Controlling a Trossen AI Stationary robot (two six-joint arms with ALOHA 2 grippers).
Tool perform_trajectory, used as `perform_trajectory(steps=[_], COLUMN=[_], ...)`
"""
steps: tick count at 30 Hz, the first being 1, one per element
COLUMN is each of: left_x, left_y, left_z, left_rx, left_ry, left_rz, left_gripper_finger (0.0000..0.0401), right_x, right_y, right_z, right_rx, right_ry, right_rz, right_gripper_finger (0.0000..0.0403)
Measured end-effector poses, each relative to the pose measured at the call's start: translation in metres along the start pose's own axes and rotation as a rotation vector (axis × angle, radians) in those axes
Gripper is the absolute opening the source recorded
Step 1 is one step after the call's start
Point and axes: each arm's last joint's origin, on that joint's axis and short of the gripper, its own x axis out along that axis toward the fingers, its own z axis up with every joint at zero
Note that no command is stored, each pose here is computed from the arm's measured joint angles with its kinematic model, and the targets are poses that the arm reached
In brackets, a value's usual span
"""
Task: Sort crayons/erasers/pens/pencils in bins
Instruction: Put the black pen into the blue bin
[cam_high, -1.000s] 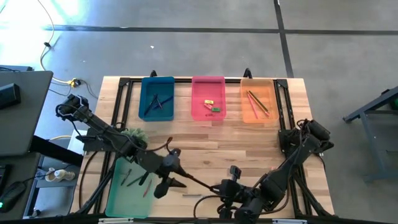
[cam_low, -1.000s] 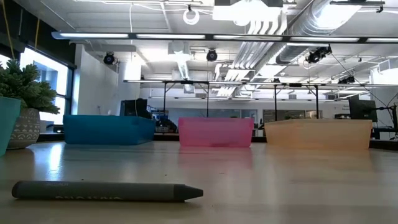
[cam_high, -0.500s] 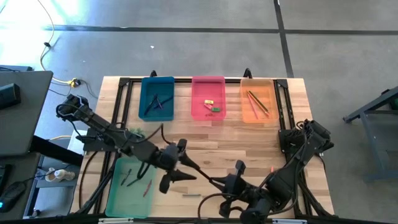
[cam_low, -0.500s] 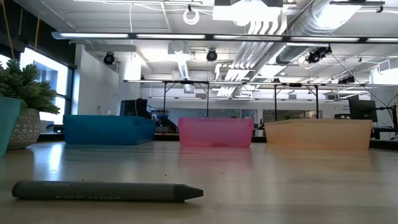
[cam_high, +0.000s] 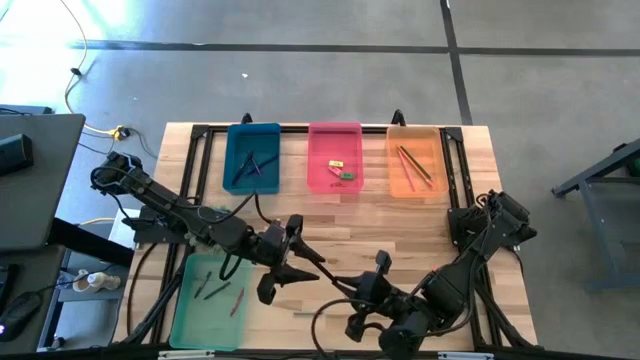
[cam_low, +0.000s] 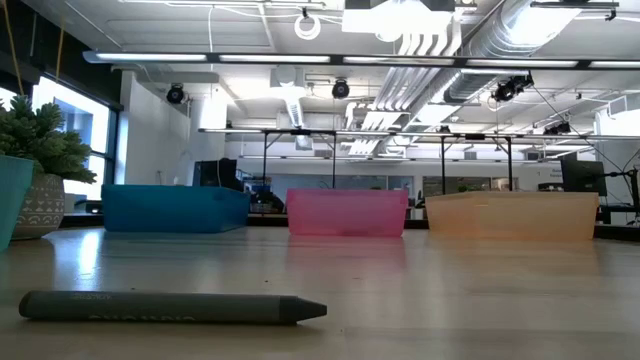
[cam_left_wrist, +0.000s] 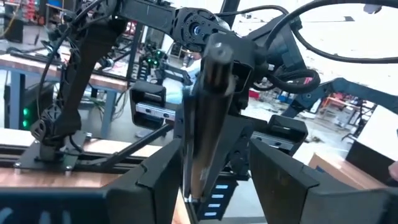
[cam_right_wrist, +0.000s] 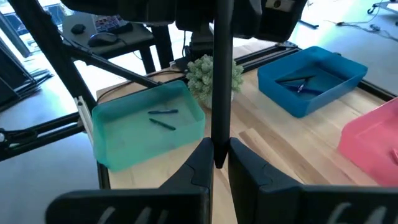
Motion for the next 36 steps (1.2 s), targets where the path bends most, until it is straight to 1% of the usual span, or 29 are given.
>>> perform_trajectory(steps=[3, 5, 8, 14, 17, 20, 23, 25, 30, 33, 36], left_x=[0.0, 0.0, 0.0, 0.001, 0.001, 0.001, 0.002, 0.002, 0.002, 0.002, -0.001], left_y=[0.0, 0.0, 0.002, 0.007, 0.009, 0.011, 0.015, 0.017, 0.027, 0.036, 0.047], left_z=[0.0, 0.0, 0.001, 0.001, 0.001, 0.001, 0.001, 0.001, -0.005, -0.007, -0.01], left_rx=[0.021, 0.024, 0.026, 0.067, 0.075, 0.077, 0.079, 0.079, 0.089, 0.095, 0.102], left_ry=[0.0, -0.001, -0.002, 0.002, 0.006, 0.01, 0.025, 0.041, 0.11, 0.153, 0.217], left_rz=[0.0, 0.002, 0.009, 0.026, 0.034, 0.039, 0.051, 0.055, 0.092, 0.131, 0.182], left_gripper_finger=[0.0156, 0.0139, 0.0109, 0.004, 0.0015, 0.0012, 0.0024, 0.003, 0.0026, 0.002, 0.002], right_x=[0.004, 0.006, 0.009, 0.016, 0.018, 0.02, 0.021, 0.023, 0.033, 0.038, 0.043], right_y=[-0.002, -0.003, -0.005, -0.01, -0.011, -0.013, -0.014, -0.015, -0.023, -0.028, -0.034], right_z=[0.001, 0.002, 0.003, 0.004, 0.005, 0.006, 0.006, 0.006, 0.009, 0.011, 0.015], right_rx=[0.0, -0.001, -0.003, -0.009, -0.009, -0.013, -0.014, -0.01, 0.035, 0.028, 0.012], right_ry=[0.01, 0.013, 0.026, 0.045, 0.05, 0.057, 0.066, 0.072, 0.094, 0.107, 0.118], right_rz=[-0.003, -0.008, -0.011, -0.024, -0.027, -0.033, -0.034, -0.041, -0.07, -0.086, -0.101], right_gripper_finger=[0.0014, 0.0014, 0.0014, 0.0014, 0.0014, 0.0014, 0.0017, 0.0028, 0.0087, 0.0121, 0.0144])
